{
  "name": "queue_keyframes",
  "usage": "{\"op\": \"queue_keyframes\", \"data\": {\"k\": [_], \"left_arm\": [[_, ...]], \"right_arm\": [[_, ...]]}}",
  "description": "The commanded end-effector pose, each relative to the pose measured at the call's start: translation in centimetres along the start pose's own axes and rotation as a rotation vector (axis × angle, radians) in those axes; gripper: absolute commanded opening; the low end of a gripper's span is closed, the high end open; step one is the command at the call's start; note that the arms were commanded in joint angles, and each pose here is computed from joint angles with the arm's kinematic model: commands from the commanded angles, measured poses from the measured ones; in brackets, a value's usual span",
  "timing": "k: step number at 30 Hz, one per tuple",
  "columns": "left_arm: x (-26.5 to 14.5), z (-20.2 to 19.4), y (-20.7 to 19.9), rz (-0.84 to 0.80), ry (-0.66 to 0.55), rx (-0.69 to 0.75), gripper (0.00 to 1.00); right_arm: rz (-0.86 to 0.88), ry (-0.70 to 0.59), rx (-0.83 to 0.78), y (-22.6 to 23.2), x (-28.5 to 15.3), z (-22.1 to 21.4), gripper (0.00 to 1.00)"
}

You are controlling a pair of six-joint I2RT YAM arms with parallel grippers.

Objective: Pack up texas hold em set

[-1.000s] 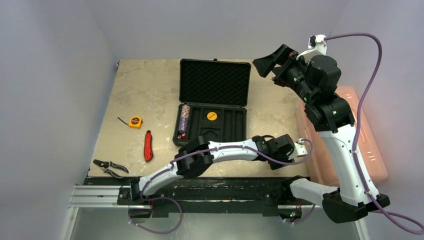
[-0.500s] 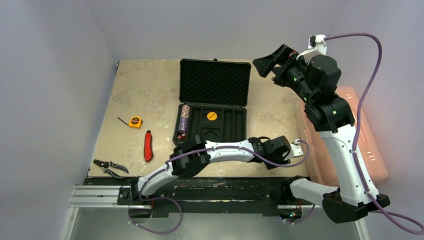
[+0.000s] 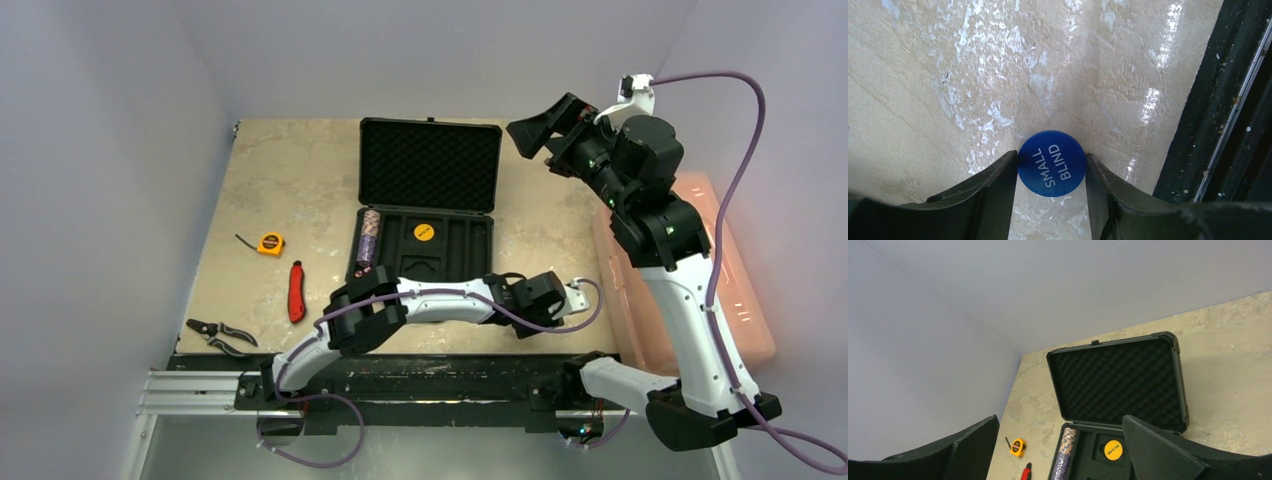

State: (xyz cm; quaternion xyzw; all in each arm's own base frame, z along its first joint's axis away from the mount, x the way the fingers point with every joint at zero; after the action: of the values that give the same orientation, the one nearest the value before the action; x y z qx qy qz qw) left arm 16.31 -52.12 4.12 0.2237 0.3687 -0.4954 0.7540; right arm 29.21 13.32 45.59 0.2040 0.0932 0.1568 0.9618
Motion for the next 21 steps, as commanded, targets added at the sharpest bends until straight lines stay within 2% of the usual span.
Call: {"op": "queue_keyframes", "data": {"k": [1,21], "left_arm": [[-2.1,0.8,0.8,0.025,-0.025,-0.035,0.43],[-6.2,2.4,0.9,0.0,-0.085,-0.079,0.42]], "right_arm": [[0.025,-0.04,0.002,0.5,-0.8,0.8,0.99],[-0.025,-0.078,-0.012,-0.4,-2.6,1.3,0.99]]}}
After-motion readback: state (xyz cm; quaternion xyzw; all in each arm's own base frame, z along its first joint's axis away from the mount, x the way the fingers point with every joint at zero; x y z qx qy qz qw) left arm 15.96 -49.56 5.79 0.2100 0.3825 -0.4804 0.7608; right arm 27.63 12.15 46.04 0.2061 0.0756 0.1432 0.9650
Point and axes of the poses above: each gripper's point midway between its finger pads, its own x axis out along the fingers, its own y axis along the line the jaws close on, z = x × y, the point moved 2 cm from there along -x, back along the fingers, and after that the axes turned 12 degrees about -x, right-handed, at the moved point
